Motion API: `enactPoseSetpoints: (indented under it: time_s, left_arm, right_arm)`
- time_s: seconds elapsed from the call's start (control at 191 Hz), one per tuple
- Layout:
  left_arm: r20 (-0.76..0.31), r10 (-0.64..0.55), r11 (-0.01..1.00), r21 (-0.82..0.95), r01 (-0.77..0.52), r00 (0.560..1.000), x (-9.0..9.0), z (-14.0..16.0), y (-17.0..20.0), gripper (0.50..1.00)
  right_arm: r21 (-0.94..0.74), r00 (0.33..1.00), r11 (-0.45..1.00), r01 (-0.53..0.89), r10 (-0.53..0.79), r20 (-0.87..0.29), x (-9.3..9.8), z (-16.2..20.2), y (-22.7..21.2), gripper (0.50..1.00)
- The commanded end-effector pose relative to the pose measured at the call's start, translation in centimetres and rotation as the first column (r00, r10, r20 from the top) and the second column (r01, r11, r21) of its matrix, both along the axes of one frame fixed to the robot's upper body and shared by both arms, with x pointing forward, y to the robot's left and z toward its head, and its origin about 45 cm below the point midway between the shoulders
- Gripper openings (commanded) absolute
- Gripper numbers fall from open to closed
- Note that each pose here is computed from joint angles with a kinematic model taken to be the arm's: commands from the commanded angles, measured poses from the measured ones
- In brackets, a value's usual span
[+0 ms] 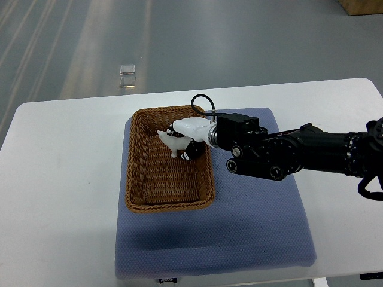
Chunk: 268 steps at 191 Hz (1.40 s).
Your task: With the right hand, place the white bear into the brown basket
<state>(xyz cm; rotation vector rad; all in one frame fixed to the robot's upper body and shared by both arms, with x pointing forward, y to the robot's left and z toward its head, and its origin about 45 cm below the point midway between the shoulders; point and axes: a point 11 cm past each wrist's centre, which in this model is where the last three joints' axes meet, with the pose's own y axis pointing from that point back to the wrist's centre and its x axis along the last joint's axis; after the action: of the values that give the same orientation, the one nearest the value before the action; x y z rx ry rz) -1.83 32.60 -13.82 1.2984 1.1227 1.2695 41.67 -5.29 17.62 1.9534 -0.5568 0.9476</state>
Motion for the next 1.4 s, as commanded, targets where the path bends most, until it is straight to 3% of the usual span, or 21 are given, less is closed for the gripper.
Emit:
enactPoseSetpoints:
  time_s: [0.0, 0.078, 0.444, 0.68, 0.685, 0.852, 1.051, 1.192, 1.396]
  left_arm:
    - [0.000, 0.001, 1.000, 0.000, -0.001, 1.000, 0.0, 0.0, 0.0, 1.000]
    - [0.000, 0.001, 1.000, 0.000, -0.001, 1.000, 0.0, 0.0, 0.0, 1.000]
    - [0.000, 0.001, 1.000, 0.000, -0.001, 1.000, 0.0, 0.0, 0.0, 1.000]
    - [0.000, -0.001, 1.000, 0.000, 0.001, 1.000, 0.0, 0.0, 0.0, 1.000]
    - [0.000, -0.001, 1.000, 0.000, 0.001, 1.000, 0.0, 0.0, 0.0, 1.000]
    - [0.000, -0.001, 1.000, 0.000, 0.001, 1.000, 0.0, 0.0, 0.0, 1.000]
    - [0.000, 0.001, 1.000, -0.017, -0.001, 1.000, 0.0, 0.0, -0.6, 1.000]
    - [0.000, 0.001, 1.000, -0.022, -0.001, 1.000, 0.0, -0.1, -0.8, 1.000]
    - [-0.002, 0.001, 1.000, -0.023, -0.001, 1.000, 0.0, -0.1, -0.8, 1.000]
  right_arm:
    - [0.004, 1.000, 1.000, 0.002, -0.002, 0.001, 0.1, 0.2, 0.0, 0.825]
    - [0.013, 1.000, 1.000, 0.004, -0.004, 0.003, 0.2, 0.5, 0.2, 0.858]
    - [0.042, 1.000, 0.999, -0.010, 0.010, 0.000, 0.7, 2.6, 1.3, 0.862]
    - [0.116, 0.999, 0.992, 0.045, -0.046, 0.012, 2.7, 5.6, 0.2, 0.862]
    - [0.143, 0.998, 0.988, 0.060, -0.064, 0.018, 3.5, 7.1, -0.4, 0.862]
    - [0.310, 0.984, 0.935, 0.174, -0.179, -0.014, 5.8, 10.6, -3.5, 0.862]
    - [0.573, 0.925, 0.728, 0.376, -0.333, -0.184, 7.0, 11.0, -8.0, 0.864]
    - [0.697, 0.844, 0.490, 0.524, -0.410, -0.346, 7.1, 9.2, -11.7, 0.866]
    - [0.747, 0.718, 0.037, 0.663, -0.311, -0.622, 6.5, 6.9, -14.6, 0.881]
